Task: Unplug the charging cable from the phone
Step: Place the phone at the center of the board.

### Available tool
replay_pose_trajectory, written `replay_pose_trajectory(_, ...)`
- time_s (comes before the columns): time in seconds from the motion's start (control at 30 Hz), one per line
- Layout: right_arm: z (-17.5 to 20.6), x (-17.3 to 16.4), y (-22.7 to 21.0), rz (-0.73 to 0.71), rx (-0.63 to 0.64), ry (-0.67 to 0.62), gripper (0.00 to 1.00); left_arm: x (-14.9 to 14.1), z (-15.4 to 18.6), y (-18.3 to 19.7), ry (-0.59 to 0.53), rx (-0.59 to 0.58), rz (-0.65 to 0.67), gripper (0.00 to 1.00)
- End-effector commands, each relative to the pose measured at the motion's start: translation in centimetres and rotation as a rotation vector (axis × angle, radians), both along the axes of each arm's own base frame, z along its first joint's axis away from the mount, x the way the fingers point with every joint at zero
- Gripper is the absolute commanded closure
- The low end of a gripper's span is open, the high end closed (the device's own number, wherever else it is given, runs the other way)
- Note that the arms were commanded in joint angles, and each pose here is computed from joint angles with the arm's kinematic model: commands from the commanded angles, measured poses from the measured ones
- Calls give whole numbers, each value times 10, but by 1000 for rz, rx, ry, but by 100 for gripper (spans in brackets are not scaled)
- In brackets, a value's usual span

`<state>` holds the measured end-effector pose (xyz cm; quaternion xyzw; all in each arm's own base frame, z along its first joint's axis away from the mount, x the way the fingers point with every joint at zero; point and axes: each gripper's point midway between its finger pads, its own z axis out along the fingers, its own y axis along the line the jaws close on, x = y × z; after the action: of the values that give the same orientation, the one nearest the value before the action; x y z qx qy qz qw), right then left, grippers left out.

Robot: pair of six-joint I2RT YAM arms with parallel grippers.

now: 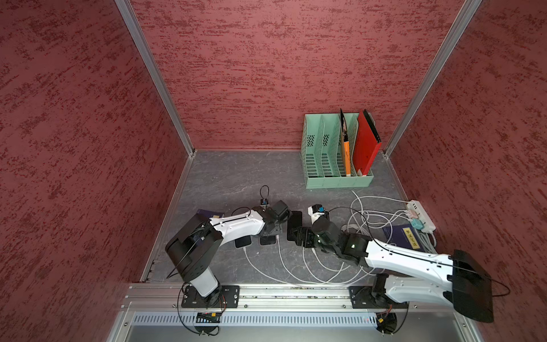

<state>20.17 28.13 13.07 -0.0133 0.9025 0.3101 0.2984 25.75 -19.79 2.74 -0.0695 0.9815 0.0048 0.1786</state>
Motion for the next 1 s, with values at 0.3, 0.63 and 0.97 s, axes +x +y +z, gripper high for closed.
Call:
replay_pose_trajectory(0.3,20,4,-21,-54,13,-35,17,10,2,-13,6,-22,-9,100)
replay_pose_trajectory(0.63,33,2,-29,-54,36,-71,14,9,-7,-15,35,-7,-11,100)
replay_pose_trajectory(0.97,34,3,-27,-46,39,-71,14,6,-10,-14,46,-5,-17,0)
